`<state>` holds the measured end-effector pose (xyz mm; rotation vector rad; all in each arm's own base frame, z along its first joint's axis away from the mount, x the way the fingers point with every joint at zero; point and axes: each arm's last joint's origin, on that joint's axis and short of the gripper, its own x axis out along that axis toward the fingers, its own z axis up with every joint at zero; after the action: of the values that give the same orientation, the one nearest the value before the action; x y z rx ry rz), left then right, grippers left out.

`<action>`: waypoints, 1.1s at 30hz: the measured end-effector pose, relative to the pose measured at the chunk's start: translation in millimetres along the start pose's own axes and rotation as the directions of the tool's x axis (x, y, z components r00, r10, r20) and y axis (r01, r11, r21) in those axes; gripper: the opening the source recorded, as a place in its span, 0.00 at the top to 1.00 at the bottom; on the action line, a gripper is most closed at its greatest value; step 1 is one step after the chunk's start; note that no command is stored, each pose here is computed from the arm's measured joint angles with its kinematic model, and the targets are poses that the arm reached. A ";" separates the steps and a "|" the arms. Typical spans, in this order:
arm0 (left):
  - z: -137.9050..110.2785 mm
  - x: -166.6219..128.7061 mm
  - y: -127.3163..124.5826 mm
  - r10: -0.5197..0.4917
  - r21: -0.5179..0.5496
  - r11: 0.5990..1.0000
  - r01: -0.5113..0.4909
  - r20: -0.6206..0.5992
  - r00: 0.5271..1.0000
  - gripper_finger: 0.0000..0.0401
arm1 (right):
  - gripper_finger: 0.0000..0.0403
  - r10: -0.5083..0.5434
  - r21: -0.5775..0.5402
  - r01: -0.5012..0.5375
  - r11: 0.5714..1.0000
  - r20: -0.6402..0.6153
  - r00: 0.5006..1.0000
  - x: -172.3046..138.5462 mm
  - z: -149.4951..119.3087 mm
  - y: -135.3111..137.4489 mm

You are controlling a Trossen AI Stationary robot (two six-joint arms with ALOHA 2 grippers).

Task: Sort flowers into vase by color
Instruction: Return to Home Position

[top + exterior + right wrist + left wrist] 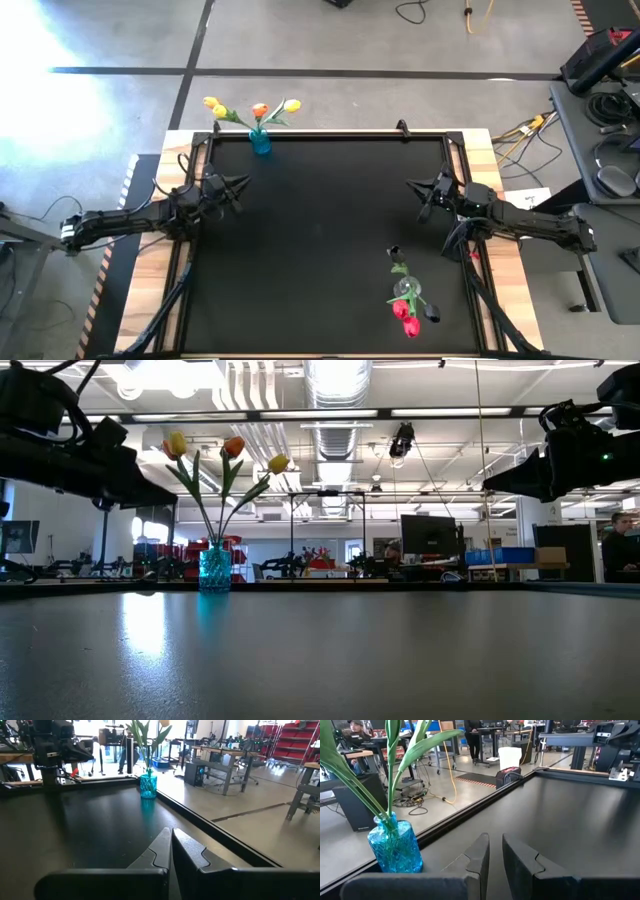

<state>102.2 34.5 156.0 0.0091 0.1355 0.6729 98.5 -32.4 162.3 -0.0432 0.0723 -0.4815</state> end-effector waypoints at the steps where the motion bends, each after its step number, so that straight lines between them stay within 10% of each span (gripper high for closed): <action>1: -0.3 0.2 -0.1 0.000 0.001 1.000 0.000 -0.003 1.000 0.91 | 0.98 0.000 0.000 0.000 1.000 0.000 1.000 0.0 -0.1 0.0; 33: -0.2 2.4 -1.3 -0.002 0.016 1.000 0.003 -0.033 0.999 0.91 | 0.98 0.000 0.000 0.000 1.000 -0.001 1.000 0.0 -0.2 0.0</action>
<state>104.9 35.0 155.5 0.0136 0.1729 0.6698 98.5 -32.4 162.0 -0.0431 0.0738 -0.4817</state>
